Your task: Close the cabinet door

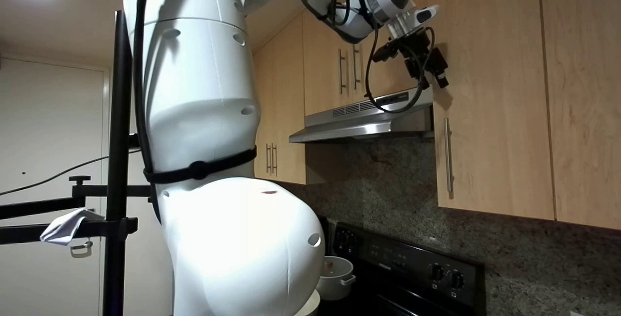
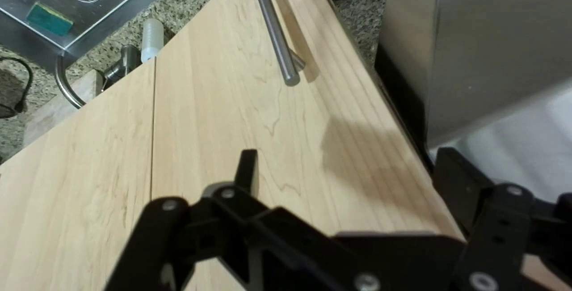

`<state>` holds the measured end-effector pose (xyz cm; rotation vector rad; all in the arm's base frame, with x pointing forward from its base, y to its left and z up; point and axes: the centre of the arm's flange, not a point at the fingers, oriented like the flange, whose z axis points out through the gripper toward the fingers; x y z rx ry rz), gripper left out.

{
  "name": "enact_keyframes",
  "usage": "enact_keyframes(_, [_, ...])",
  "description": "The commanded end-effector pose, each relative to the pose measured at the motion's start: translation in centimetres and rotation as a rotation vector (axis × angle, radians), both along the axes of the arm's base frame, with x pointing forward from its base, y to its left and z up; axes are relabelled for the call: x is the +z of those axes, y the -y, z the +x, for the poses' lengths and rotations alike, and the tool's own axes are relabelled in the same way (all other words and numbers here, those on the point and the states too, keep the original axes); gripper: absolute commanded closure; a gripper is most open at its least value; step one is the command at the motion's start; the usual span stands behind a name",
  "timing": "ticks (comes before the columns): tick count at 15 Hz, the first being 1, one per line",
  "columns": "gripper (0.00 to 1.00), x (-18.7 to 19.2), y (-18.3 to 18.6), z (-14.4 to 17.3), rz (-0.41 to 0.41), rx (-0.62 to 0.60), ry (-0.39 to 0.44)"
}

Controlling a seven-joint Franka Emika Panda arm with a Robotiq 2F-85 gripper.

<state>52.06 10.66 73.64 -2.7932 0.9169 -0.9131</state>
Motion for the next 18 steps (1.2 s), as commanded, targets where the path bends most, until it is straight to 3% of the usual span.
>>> enact_keyframes(1, [0.00, -0.4, -0.3, -1.3, -0.006, -0.042, -0.010])
enact_keyframes(8, [0.00, -3.2, 1.3, -6.4, -0.064, 0.018, -0.078])
enact_keyframes(14, [0.00, -9.4, 0.4, -12.0, -0.155, 0.136, -0.241])
enact_keyframes(18, [0.00, -13.2, 1.9, -15.6, -0.160, 0.192, -0.316])
